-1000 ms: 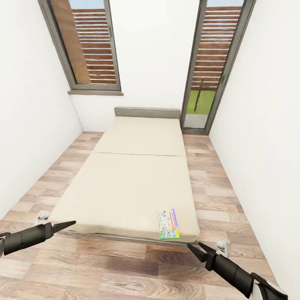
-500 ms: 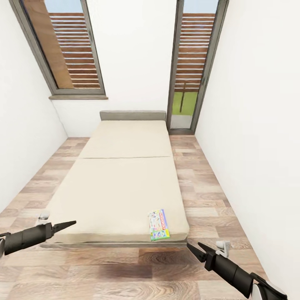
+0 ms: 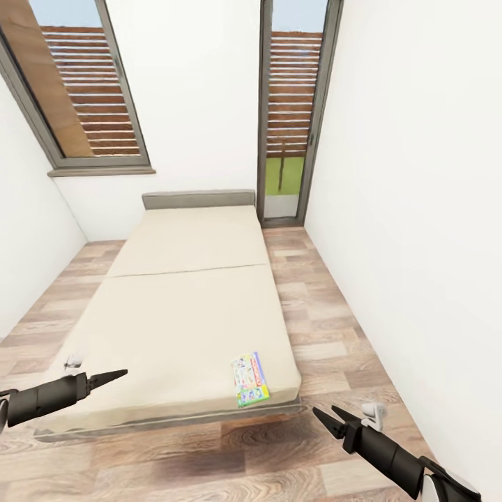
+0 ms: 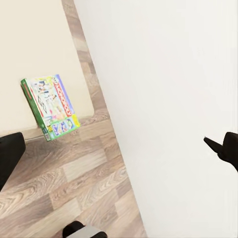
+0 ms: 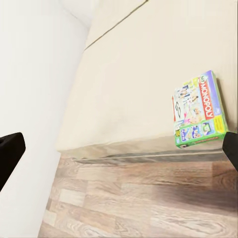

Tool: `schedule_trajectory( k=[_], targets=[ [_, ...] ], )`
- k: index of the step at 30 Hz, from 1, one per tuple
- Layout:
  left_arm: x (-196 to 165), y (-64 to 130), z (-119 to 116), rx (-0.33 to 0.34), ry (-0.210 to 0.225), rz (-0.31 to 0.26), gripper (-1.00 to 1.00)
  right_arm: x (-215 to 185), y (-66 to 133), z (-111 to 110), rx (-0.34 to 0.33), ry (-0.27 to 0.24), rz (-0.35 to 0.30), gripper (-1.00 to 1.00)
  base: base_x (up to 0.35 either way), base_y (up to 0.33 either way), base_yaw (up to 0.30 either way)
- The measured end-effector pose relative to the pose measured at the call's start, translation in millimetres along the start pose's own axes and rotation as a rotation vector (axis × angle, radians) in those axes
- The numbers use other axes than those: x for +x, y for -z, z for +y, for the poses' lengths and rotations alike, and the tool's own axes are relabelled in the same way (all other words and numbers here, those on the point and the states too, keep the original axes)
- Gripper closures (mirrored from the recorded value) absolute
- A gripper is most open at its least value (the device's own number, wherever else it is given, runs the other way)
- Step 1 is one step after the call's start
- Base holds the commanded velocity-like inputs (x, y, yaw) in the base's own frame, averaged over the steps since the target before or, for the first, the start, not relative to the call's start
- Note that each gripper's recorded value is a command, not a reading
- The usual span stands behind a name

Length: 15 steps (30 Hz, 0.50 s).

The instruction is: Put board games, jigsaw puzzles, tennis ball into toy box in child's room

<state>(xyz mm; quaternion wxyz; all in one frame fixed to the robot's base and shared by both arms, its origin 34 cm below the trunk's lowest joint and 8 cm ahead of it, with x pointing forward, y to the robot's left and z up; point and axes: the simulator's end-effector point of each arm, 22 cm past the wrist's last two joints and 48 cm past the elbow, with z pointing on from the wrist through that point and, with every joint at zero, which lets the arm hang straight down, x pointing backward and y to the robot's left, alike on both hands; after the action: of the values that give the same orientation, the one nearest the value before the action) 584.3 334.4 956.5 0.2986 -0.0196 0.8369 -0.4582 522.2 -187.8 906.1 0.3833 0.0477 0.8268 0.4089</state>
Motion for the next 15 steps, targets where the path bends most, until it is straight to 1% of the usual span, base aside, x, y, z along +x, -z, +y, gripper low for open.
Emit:
schedule_trajectory(
  k=[7,10,15],
  targets=[
    [-2.3,1.4,-3.2,0.004,-0.006,-0.005,-1.0,-2.6,0.6,2.5,-0.004,0.005,-0.006,-1.0,0.0,0.066,-0.21],
    [-2.9,1.8,-4.0,0.004,-0.008,-0.007,-1.0,-3.3,0.7,3.0,-0.004,0.006,-0.007,-1.0,0.0,0.02,-0.091],
    [-3.4,2.1,-4.6,0.005,-0.009,-0.008,-1.0,-3.7,0.9,2.7,-0.001,0.007,-0.008,-1.0,0.0,0.008,-0.038]
  ],
)
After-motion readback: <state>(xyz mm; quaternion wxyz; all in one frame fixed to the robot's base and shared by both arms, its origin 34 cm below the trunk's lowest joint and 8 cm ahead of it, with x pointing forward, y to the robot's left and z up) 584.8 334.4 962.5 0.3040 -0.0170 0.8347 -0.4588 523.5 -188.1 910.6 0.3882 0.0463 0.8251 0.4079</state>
